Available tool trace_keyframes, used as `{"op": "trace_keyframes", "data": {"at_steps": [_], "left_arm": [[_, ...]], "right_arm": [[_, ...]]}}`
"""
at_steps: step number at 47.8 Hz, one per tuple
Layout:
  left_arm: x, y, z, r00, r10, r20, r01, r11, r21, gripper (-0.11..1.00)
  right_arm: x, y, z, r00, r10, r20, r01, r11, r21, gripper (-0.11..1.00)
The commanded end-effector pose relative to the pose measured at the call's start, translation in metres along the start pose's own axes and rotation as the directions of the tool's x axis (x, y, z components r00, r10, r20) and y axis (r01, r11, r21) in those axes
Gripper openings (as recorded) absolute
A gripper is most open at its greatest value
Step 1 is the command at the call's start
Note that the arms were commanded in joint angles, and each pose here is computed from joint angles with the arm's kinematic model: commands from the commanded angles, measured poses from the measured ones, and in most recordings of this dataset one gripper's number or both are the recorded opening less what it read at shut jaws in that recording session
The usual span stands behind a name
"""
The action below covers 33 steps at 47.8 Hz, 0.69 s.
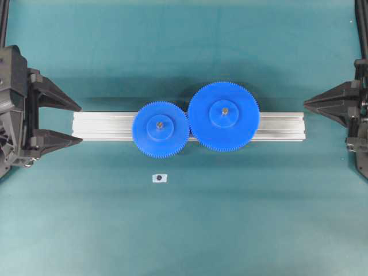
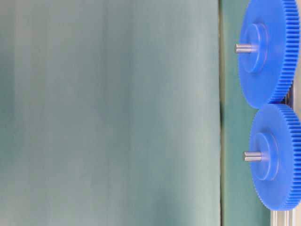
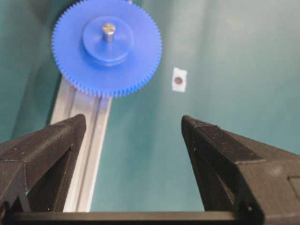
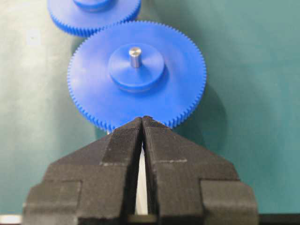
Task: Insert the small gear onto the shaft.
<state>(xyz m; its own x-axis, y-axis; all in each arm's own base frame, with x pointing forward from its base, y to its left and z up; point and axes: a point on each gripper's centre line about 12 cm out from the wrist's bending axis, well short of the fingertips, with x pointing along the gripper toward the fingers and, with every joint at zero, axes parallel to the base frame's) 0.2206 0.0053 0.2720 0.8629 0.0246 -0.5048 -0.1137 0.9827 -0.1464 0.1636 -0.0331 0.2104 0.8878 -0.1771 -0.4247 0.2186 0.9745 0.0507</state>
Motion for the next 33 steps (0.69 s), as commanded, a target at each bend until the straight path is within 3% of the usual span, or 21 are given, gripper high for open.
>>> {"op": "trace_keyframes", "data": {"at_steps": [1,33], "left_arm": [[-0.0012,-0.0008,0.0051,1.000,-0.002,0.018,0.002,1.000,0.003,0.83],[-0.0003,-0.0009,0.0039,1.000,-0.002,0.012,0.002,1.000,0.004,0.83]], "right_arm": [[0.0001,-0.0002,0.0054,1.000,-0.002,0.015,0.002,1.000,0.012,0.11],[-0.0003,-0.0002,0.0073,1.000,-0.002,0.020,0.002,1.000,0.009,0.11]]}}
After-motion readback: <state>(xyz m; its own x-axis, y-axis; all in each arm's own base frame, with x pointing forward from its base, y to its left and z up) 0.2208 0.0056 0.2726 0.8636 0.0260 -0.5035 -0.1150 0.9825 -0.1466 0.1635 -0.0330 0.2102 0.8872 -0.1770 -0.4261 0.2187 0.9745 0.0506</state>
